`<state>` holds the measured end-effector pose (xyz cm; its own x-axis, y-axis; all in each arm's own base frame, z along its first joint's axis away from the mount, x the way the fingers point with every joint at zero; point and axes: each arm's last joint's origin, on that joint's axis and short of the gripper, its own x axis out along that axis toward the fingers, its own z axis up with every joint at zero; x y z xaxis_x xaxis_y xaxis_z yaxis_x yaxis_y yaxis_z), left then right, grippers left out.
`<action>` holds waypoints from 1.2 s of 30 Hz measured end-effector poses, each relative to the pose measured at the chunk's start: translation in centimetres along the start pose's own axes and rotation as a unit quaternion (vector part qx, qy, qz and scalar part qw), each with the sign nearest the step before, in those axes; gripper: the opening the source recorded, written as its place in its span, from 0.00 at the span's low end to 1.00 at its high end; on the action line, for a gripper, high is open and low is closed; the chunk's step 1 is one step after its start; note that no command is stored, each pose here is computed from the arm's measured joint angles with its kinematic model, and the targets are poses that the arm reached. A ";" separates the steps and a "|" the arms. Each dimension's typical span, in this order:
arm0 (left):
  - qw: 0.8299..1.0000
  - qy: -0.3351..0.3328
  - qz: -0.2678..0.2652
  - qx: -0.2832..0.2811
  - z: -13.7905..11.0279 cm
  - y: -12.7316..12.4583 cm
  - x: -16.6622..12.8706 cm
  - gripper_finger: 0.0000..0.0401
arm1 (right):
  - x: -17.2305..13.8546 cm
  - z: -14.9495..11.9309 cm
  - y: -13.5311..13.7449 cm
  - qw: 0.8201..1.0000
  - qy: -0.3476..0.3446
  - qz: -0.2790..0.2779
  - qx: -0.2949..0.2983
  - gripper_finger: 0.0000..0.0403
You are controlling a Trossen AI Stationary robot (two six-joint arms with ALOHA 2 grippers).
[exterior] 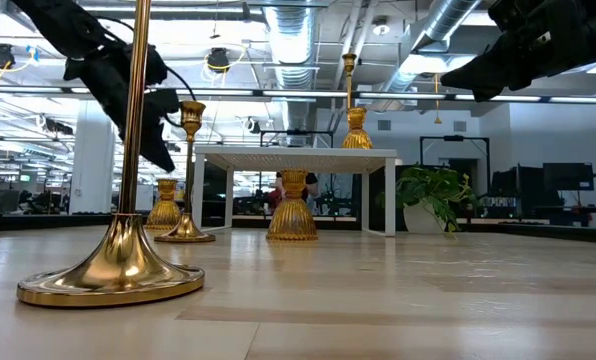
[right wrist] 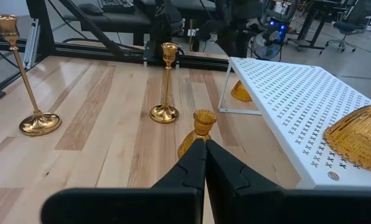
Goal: Pick & Place candle stick holders
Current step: Put the top gold vase on the shelf
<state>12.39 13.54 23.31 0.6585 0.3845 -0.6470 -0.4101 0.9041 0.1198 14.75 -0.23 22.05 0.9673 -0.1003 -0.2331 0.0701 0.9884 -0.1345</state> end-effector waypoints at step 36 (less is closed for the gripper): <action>0.994 -0.036 0.098 0.013 0.9 0.6 -0.9 0.35 | 0.0 0.0 0.0 1.000 0.003 0.000 0.000 0.00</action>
<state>12.13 13.85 24.69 0.6114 0.5650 -0.5540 -0.5184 0.8150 0.2589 14.74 -0.23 22.00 0.9660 -0.0999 -0.2384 0.0691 0.9885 -0.1342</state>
